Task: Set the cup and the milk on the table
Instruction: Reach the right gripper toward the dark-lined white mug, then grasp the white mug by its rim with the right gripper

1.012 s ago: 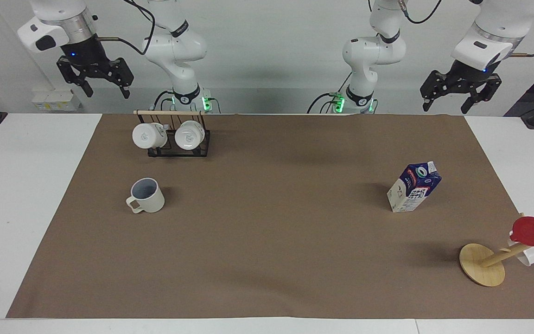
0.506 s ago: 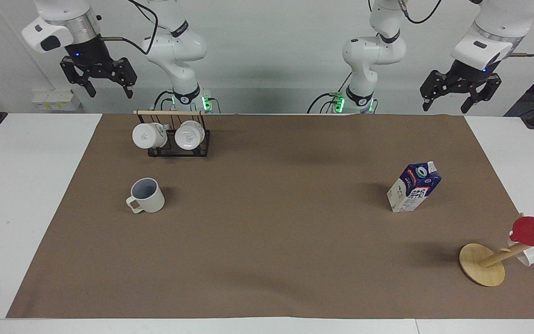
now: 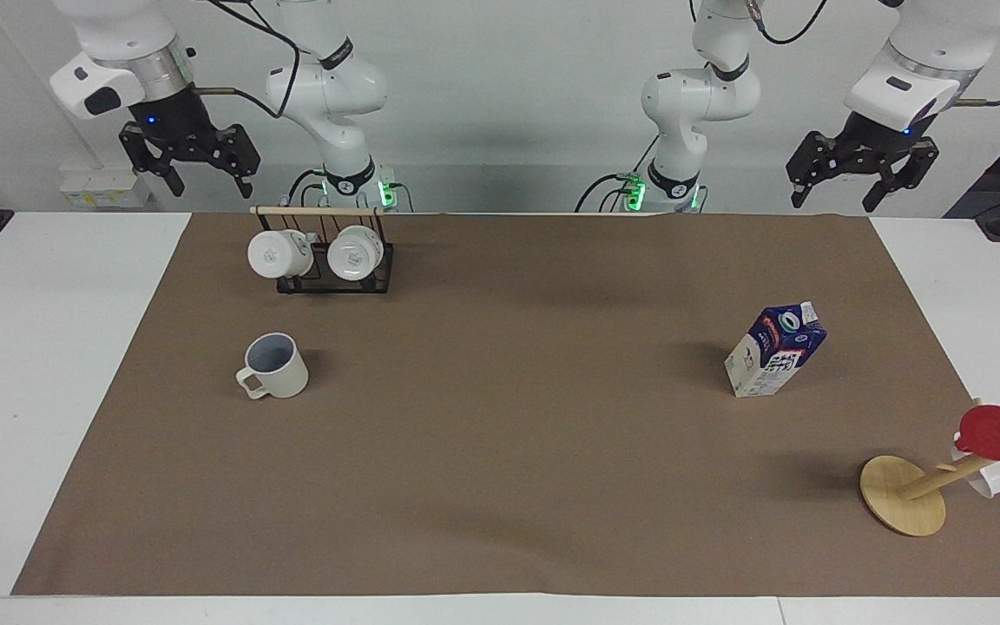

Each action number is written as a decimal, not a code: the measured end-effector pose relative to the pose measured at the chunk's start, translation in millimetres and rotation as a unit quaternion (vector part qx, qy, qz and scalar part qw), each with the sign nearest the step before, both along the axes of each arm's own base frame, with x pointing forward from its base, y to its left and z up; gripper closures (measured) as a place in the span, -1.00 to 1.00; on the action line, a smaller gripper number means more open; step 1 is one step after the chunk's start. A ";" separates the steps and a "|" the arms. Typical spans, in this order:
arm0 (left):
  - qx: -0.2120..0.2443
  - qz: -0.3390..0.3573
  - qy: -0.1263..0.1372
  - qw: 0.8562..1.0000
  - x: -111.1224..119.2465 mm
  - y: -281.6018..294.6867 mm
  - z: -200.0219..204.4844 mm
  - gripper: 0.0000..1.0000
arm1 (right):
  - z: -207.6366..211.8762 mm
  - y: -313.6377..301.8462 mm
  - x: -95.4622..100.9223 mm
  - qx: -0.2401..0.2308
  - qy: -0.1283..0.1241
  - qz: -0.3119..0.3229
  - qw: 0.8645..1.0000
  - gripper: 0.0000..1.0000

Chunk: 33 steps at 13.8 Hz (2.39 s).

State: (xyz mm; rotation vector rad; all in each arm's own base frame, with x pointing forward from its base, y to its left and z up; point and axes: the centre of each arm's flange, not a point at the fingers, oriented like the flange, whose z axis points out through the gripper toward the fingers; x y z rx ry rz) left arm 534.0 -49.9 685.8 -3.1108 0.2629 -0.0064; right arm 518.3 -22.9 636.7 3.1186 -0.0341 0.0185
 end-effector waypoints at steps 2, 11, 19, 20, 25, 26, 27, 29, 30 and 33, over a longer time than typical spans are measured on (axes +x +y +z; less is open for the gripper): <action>0.000 0.000 0.000 1.000 0.0 0.0 0.0 -1.00 | -39.6 9.3 12.9 -0.001 -0.008 0.010 1.000 -1.00; -0.001 -0.001 0.000 1.000 0.0 -0.5 0.0 -1.00 | -224.8 37.6 70.8 -0.014 -0.024 0.037 0.999 -1.00; -0.002 -0.001 -0.001 1.000 0.1 -0.8 0.2 -1.00 | -283.0 36.9 56.5 -0.014 -0.024 0.039 0.999 -1.00; -0.002 -0.001 -0.001 1.000 0.1 -0.8 0.2 -1.00 | -288.4 36.9 56.1 -0.015 -0.026 0.039 0.999 -1.00; -0.002 -0.001 -0.001 1.000 0.1 -0.8 0.2 -1.00 | -294.5 35.0 56.8 -0.015 -0.025 0.038 0.999 -0.91; -0.002 -0.001 -0.001 1.000 0.1 -0.8 0.2 -1.00 | -294.5 35.0 56.8 -0.015 -0.025 0.038 0.999 -0.65; -0.002 -0.001 -0.001 1.000 0.1 -0.9 0.2 -1.00 | -294.5 34.9 56.8 -0.015 -0.025 0.038 0.999 -0.37; -0.002 -0.001 -0.001 1.000 0.1 -0.8 0.2 -1.00 | -294.5 34.4 56.8 -0.015 -0.025 0.038 0.999 0.06; -0.002 -0.001 -0.001 1.000 0.1 -0.8 0.2 -1.00 | -294.5 34.4 56.8 -0.015 -0.025 0.038 0.999 0.25; -0.002 -0.001 -0.001 1.000 0.2 -0.7 0.3 -1.00 | -294.3 34.0 57.0 -0.015 -0.025 0.037 0.999 0.91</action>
